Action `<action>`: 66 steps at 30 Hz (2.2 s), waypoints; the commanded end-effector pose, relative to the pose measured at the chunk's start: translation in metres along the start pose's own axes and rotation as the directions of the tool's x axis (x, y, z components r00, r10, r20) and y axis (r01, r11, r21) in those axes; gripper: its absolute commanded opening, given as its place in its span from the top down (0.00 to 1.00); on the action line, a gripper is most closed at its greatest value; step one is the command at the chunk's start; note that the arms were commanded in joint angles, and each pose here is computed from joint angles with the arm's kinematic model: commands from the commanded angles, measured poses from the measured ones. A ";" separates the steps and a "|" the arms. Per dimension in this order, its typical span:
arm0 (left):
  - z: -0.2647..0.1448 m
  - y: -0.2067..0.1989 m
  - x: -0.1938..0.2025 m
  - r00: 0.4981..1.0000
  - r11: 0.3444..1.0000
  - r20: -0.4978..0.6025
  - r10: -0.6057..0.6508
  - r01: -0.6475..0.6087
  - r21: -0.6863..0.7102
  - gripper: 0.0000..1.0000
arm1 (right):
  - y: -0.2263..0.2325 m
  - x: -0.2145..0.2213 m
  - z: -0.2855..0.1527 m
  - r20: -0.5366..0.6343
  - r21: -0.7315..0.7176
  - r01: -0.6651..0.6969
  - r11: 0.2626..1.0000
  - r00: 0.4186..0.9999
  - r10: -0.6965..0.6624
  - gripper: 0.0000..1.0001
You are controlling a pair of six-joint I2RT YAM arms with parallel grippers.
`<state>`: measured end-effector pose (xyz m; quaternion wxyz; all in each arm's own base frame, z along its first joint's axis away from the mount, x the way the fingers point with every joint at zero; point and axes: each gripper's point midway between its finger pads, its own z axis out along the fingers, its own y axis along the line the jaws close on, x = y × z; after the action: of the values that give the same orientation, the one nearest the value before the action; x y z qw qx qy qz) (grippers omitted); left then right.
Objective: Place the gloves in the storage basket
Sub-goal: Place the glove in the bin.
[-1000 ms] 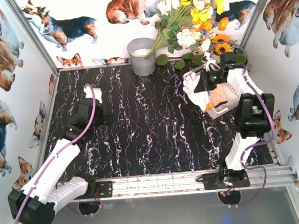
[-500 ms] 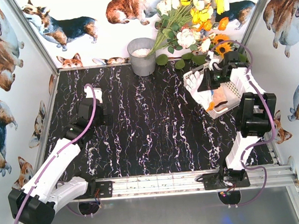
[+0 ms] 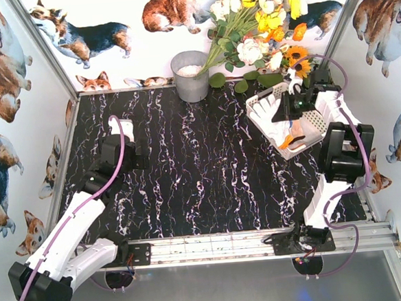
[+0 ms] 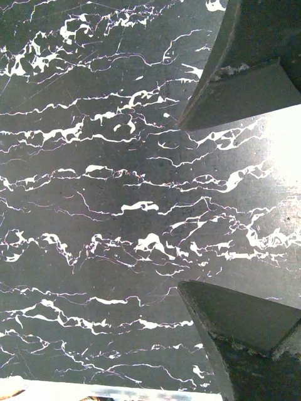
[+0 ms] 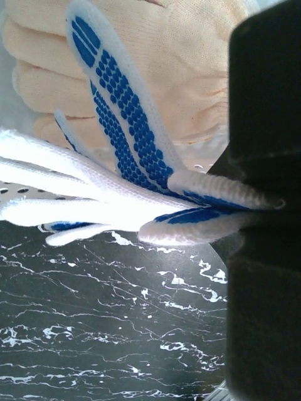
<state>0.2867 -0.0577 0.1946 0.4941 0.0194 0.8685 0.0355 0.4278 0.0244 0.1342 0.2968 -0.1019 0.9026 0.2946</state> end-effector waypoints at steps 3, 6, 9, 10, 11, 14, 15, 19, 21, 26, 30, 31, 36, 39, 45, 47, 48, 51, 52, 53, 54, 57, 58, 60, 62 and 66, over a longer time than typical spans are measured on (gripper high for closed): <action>-0.001 0.006 -0.007 0.999 1.000 0.033 0.000 0.001 -0.019 0.00 | -0.012 -0.027 0.004 0.065 -0.003 0.074 0.997 0.995 -0.074 1.00; -0.002 0.007 -0.008 0.999 1.000 0.038 -0.003 0.004 -0.023 0.00 | -0.016 -0.028 0.006 0.067 0.001 0.080 0.997 0.995 -0.080 1.00; -0.001 0.007 -0.008 0.999 1.000 0.038 -0.001 0.002 -0.022 0.00 | -0.023 -0.029 0.008 0.065 0.008 0.077 0.997 0.995 -0.078 1.00; 0.000 0.006 -0.007 0.999 1.000 0.033 0.002 -0.001 -0.020 0.00 | -0.024 -0.030 0.009 0.066 0.011 0.081 0.997 0.994 -0.082 1.00; 0.000 0.006 -0.006 1.000 1.000 0.029 0.004 -0.003 -0.020 0.00 | -0.026 -0.030 0.009 0.066 0.014 0.083 0.996 0.994 -0.083 1.00; 0.000 0.006 -0.007 1.000 1.000 0.031 0.003 -0.002 -0.018 0.00 | -0.030 -0.031 0.008 0.067 0.021 0.084 0.996 0.994 -0.086 1.00; 0.000 0.006 -0.006 1.000 1.000 0.031 0.003 -0.002 -0.016 0.00 | -0.031 -0.032 0.008 0.068 0.022 0.087 0.996 0.994 -0.088 1.00; 0.000 0.006 -0.007 0.999 1.000 0.035 0.003 -0.002 -0.018 0.00 | -0.038 -0.031 0.012 0.057 0.025 0.098 0.995 0.993 -0.100 1.00; 0.000 0.007 -0.008 0.999 1.000 0.037 0.003 -0.002 -0.020 0.00 | -0.041 -0.030 0.015 0.042 0.019 0.101 0.995 0.994 -0.102 1.00; 0.000 0.006 -0.007 0.999 1.000 0.036 0.006 -0.005 -0.018 0.00 | -0.050 -0.029 0.023 0.035 0.019 0.118 0.993 0.992 -0.119 1.00; 0.001 0.005 -0.006 1.000 1.000 0.028 0.009 -0.009 -0.014 0.00 | -0.057 -0.030 0.027 0.040 0.033 0.145 0.989 0.988 -0.147 1.00; 0.002 0.005 -0.006 1.000 1.000 0.027 0.010 -0.009 -0.013 0.00 | -0.059 -0.031 0.028 0.038 0.035 0.148 0.988 0.988 -0.149 1.00; 0.002 0.005 -0.005 1.000 1.000 0.025 0.012 -0.011 -0.013 0.00 | -0.063 -0.032 0.028 0.033 0.045 0.159 0.986 0.986 -0.161 1.00; 0.002 0.004 -0.005 1.000 1.000 0.025 0.013 -0.013 -0.010 0.00 | -0.064 -0.034 0.025 0.036 0.054 0.166 0.985 0.985 -0.168 1.00; 0.003 0.002 -0.004 1.000 1.000 0.021 0.015 -0.015 0.000 0.00 | -0.069 -0.038 0.017 0.036 0.072 0.175 0.982 0.983 -0.178 1.00; 0.003 0.002 -0.004 1.000 1.000 0.022 0.015 -0.015 0.002 0.00 | -0.072 -0.036 0.018 0.026 0.083 0.181 0.980 0.983 -0.184 1.00; 0.003 0.002 -0.004 1.000 1.000 0.023 0.015 -0.015 0.001 0.00 | -0.074 -0.034 0.019 0.021 0.091 0.185 0.978 0.982 -0.188 1.00; 0.003 0.002 -0.004 1.000 1.000 0.021 0.016 -0.016 0.003 0.00 | -0.078 -0.030 0.021 0.002 0.091 0.188 0.978 0.982 -0.189 1.00; 0.003 0.002 -0.004 1.000 1.000 0.021 0.016 -0.016 0.003 0.00 | -0.079 -0.029 0.022 -0.004 0.092 0.187 0.978 0.982 -0.187 1.00; 0.003 0.002 -0.004 1.000 1.000 0.021 0.016 -0.016 0.003 0.00 | -0.081 -0.028 0.023 -0.007 0.091 0.187 0.978 0.982 -0.187 1.00; 0.003 0.002 -0.004 1.000 1.000 0.020 0.017 -0.017 0.003 0.00 | -0.082 -0.028 0.024 -0.010 0.091 0.188 0.978 0.982 -0.188 1.00; 0.003 0.002 -0.003 1.000 1.000 0.019 0.017 -0.017 0.003 0.00 | -0.085 -0.027 0.026 -0.014 0.090 0.200 0.976 0.980 -0.200 1.00; 0.003 0.002 -0.003 1.000 1.000 0.019 0.017 -0.017 0.001 0.00 | -0.086 -0.027 0.027 -0.015 0.092 0.203 0.975 0.979 -0.202 1.00; 0.003 0.002 -0.003 1.000 1.000 0.018 0.018 -0.018 0.002 0.00 | -0.087 -0.027 0.028 -0.016 0.090 0.205 0.975 0.979 -0.205 1.00; 0.004 0.002 -0.003 1.000 1.000 0.018 0.018 -0.018 0.001 0.00 | -0.089 -0.028 0.031 -0.014 0.091 0.203 0.975 0.979 -0.203 1.00; 0.005 0.002 -0.002 1.000 1.000 0.013 0.020 -0.020 0.000 0.00 | -0.094 -0.027 0.034 -0.011 0.104 0.197 0.975 0.980 -0.197 1.00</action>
<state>0.2884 -0.0588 0.1966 0.4989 0.0298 0.8654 0.0354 0.4779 -0.0212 0.0729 0.2936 -0.1605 0.9117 0.2384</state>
